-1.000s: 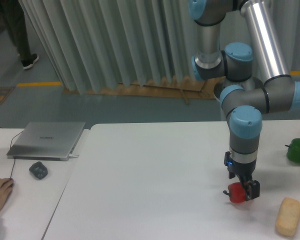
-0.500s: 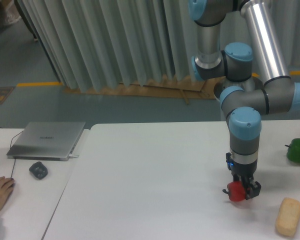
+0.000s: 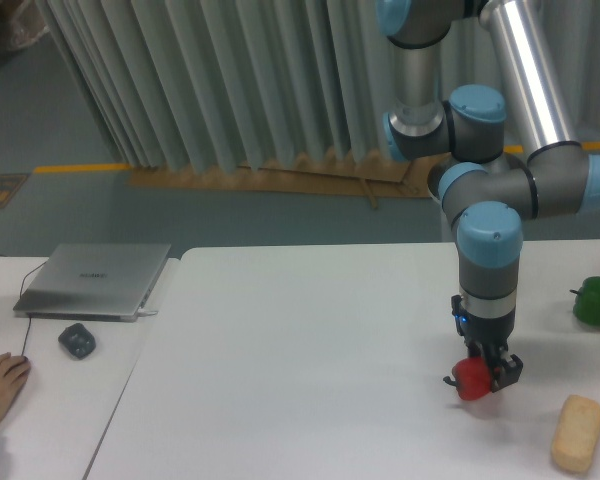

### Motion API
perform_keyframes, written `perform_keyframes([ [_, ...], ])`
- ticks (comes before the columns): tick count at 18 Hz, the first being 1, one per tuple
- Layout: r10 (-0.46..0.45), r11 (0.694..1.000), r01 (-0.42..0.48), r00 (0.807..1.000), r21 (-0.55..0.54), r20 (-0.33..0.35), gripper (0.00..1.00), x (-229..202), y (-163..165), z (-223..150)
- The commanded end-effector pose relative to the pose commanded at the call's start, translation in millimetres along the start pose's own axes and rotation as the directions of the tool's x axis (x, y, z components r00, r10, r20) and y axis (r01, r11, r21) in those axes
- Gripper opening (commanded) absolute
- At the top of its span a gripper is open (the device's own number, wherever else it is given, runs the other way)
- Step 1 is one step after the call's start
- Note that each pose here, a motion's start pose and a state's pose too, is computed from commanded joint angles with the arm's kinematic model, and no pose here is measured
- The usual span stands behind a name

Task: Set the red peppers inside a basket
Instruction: 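Close the gripper on the red bell pepper, then lift the red pepper and carry it past the green pepper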

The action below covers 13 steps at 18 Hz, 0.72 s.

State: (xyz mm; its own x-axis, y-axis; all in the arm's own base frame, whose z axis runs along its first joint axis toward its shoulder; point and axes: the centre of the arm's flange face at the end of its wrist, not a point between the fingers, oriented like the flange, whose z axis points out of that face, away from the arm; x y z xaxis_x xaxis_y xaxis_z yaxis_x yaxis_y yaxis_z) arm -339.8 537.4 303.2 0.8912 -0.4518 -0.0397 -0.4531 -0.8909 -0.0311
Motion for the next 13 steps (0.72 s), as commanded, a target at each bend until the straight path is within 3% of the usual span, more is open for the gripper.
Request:
perform_keyframes([
  [9, -0.009, 1.000, 0.009, 1.000, 0.002, 0.009, 0.52, -2, 8, -9],
  [13, -0.037, 0.999, 0.037, 0.999, -0.001, 0.007, 0.52, -6, 41, -33],
])
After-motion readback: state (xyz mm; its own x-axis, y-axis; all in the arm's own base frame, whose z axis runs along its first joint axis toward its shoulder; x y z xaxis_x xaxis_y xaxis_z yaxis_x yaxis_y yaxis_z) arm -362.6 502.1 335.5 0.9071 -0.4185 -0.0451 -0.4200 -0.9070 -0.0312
